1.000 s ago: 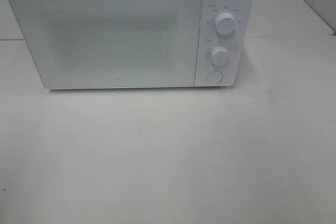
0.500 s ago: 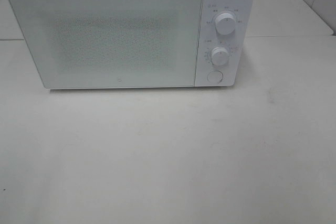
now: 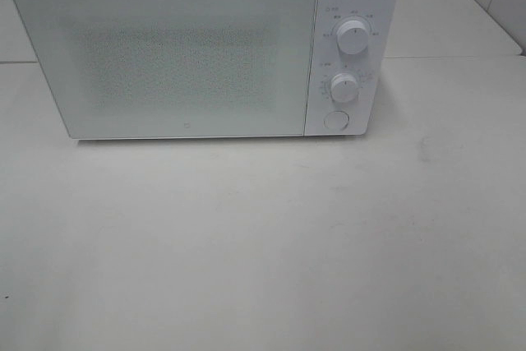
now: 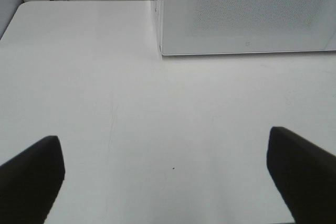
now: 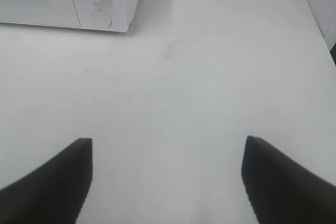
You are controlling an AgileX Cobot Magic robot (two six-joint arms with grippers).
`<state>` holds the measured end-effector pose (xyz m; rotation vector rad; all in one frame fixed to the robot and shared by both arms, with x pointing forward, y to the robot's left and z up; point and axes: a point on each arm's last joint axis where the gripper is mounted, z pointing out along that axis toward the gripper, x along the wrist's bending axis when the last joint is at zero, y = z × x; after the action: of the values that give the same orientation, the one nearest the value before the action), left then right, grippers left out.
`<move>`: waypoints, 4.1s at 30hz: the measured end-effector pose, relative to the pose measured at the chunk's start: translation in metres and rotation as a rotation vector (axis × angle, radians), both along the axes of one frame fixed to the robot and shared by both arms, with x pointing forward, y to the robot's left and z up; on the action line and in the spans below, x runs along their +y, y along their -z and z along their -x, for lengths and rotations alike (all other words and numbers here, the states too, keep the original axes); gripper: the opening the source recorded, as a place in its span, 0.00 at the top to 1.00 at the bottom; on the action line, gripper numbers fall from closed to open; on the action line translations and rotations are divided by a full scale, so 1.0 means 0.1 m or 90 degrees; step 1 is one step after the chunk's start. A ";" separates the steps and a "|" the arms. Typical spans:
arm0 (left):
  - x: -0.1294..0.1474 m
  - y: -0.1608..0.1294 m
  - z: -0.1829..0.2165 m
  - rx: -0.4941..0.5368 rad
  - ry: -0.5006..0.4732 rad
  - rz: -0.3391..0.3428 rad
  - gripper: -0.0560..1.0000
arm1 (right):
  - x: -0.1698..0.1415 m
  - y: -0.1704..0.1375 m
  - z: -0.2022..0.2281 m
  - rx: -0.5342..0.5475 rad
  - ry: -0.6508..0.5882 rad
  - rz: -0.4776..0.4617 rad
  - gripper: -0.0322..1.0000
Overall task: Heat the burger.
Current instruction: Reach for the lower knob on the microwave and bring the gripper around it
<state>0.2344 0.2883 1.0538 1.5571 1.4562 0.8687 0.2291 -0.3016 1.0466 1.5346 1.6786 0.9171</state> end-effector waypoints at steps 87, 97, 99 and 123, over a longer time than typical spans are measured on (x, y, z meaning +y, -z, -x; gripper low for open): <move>0.00 0.00 0.00 0.000 0.006 0.000 0.01 | 0.20 -0.19 -1.97 -0.102 -0.014 -0.011 0.21; 0.00 0.00 0.00 0.000 0.006 0.000 0.01 | 0.26 0.15 -2.28 -0.233 -0.001 -0.041 0.22; 0.00 0.00 0.00 0.000 0.006 0.000 0.01 | 0.35 0.30 -2.31 -0.257 -0.005 -0.020 0.22; 0.00 0.00 0.00 -0.001 0.006 0.000 0.01 | 1.11 0.97 -2.33 -0.268 0.011 0.036 0.23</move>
<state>0.2341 0.2883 1.0538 1.5619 1.4474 0.8642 0.4616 -0.1903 0.9495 1.2126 1.3735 1.0871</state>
